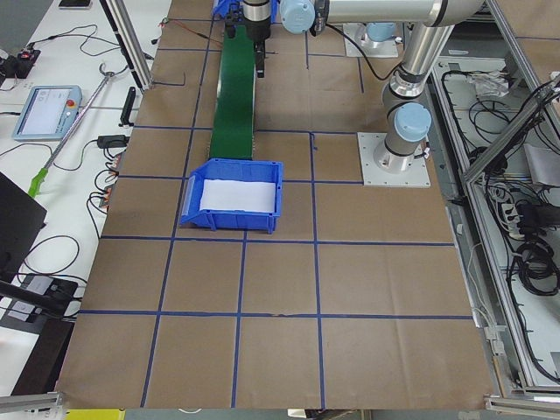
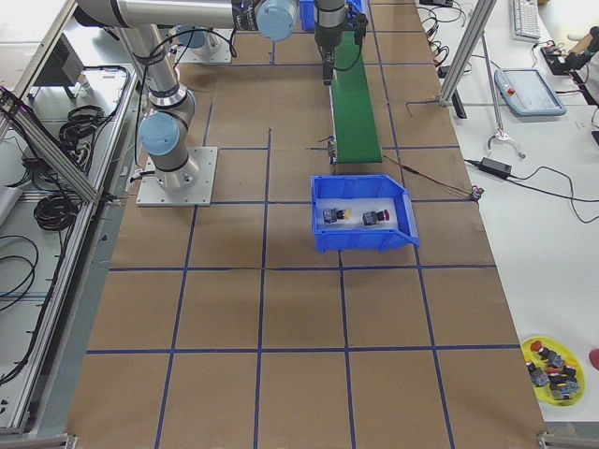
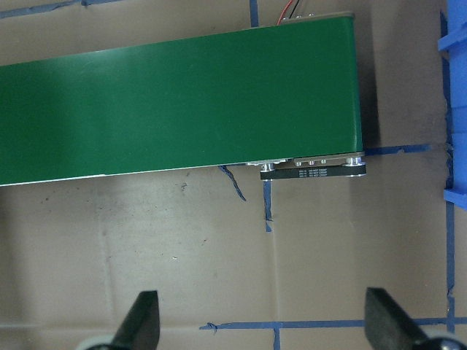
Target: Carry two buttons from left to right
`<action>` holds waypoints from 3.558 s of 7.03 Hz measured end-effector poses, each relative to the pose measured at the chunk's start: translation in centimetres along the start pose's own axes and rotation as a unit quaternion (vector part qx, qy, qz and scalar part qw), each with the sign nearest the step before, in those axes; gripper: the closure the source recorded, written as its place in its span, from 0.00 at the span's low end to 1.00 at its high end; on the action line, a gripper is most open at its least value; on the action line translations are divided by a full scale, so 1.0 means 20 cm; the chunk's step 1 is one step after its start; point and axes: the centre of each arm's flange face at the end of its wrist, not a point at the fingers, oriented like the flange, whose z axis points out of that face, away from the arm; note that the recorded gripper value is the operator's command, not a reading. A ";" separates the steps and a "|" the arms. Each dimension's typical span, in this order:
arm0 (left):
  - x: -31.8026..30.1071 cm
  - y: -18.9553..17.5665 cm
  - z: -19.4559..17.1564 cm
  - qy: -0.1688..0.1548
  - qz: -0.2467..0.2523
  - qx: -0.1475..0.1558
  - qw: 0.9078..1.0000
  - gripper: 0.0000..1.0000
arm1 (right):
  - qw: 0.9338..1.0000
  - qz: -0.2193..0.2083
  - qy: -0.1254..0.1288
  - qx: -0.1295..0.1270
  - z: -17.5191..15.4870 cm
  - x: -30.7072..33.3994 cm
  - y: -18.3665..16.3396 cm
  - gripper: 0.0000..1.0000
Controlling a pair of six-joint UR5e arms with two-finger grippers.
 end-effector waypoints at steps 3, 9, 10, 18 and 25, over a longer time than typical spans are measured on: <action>0.00 0.00 0.00 0.001 0.003 0.000 1.000 0.00 | 0.999 -0.026 0.040 -0.001 0.01 -0.12 0.07 0.00; 0.00 0.00 0.00 0.000 0.005 0.000 1.000 0.00 | 0.998 -0.040 0.049 0.006 0.01 -0.16 0.06 0.00; 0.00 0.00 0.00 0.000 0.005 0.000 1.000 0.00 | 0.998 -0.041 0.050 0.006 0.01 -0.15 0.06 0.00; 0.00 0.00 -0.01 -0.001 0.006 0.001 1.000 0.00 | 0.998 -0.042 0.050 0.008 -0.01 -0.16 0.06 0.00; 0.00 0.00 0.00 -0.001 0.006 0.001 1.000 0.00 | 0.998 -0.041 0.049 0.002 0.01 -0.16 0.06 0.00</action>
